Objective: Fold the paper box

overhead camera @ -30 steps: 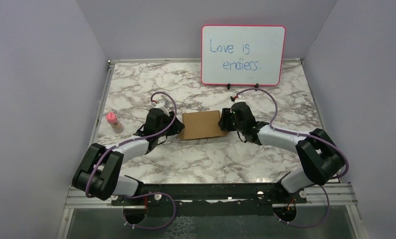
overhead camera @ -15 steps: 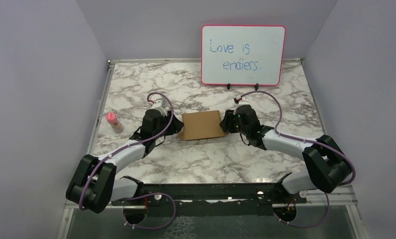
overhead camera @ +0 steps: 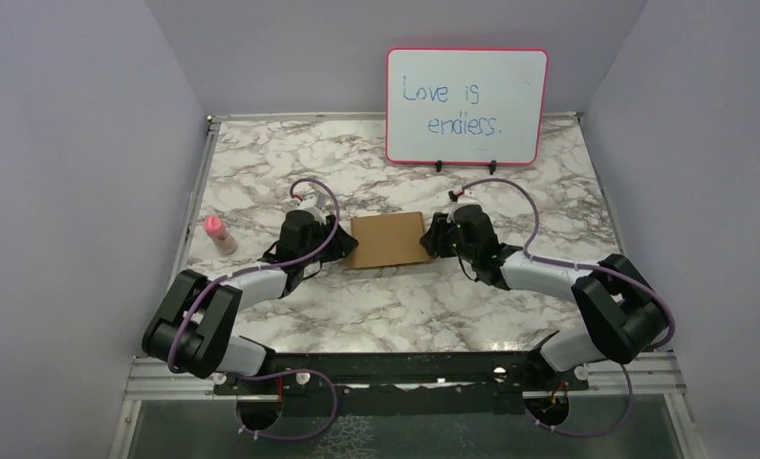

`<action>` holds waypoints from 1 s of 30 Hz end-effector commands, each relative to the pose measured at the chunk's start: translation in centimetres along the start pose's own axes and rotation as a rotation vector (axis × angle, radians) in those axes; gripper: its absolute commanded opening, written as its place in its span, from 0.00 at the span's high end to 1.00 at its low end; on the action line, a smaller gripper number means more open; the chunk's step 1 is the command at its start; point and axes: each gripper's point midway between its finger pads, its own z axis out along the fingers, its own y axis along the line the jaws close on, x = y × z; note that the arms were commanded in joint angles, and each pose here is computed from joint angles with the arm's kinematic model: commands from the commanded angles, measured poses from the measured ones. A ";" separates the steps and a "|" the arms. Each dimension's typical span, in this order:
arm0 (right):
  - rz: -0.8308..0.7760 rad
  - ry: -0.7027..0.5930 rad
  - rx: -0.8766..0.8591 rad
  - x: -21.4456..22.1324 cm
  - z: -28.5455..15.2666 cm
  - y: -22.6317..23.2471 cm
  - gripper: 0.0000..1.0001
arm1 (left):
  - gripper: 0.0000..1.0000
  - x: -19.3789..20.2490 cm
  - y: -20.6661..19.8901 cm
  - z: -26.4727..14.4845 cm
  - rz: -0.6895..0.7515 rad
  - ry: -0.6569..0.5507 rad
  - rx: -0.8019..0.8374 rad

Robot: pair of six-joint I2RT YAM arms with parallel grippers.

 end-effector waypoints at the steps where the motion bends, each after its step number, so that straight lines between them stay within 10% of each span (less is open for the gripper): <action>1: 0.009 0.006 -0.031 0.5 0.3 0.3 0.57 | 0.62 -0.2 -0.5 0.6 0.010 -0.003 0.035; 11: -0.060 -0.010 -0.071 -1.0 -0.6 1.2 0.57 | 0.63 -1.6 -0.5 0.9 0.050 -0.043 0.020; 21: -0.214 -0.039 -0.160 -2.9 -1.8 2.9 0.38 | 0.38 -3.5 -1.4 0.7 0.024 -0.091 0.034; 30: -0.348 0.016 -0.184 -6.2 1.0 4.7 0.25 | 0.37 -4.0 -1.5 1.9 0.015 -0.061 0.058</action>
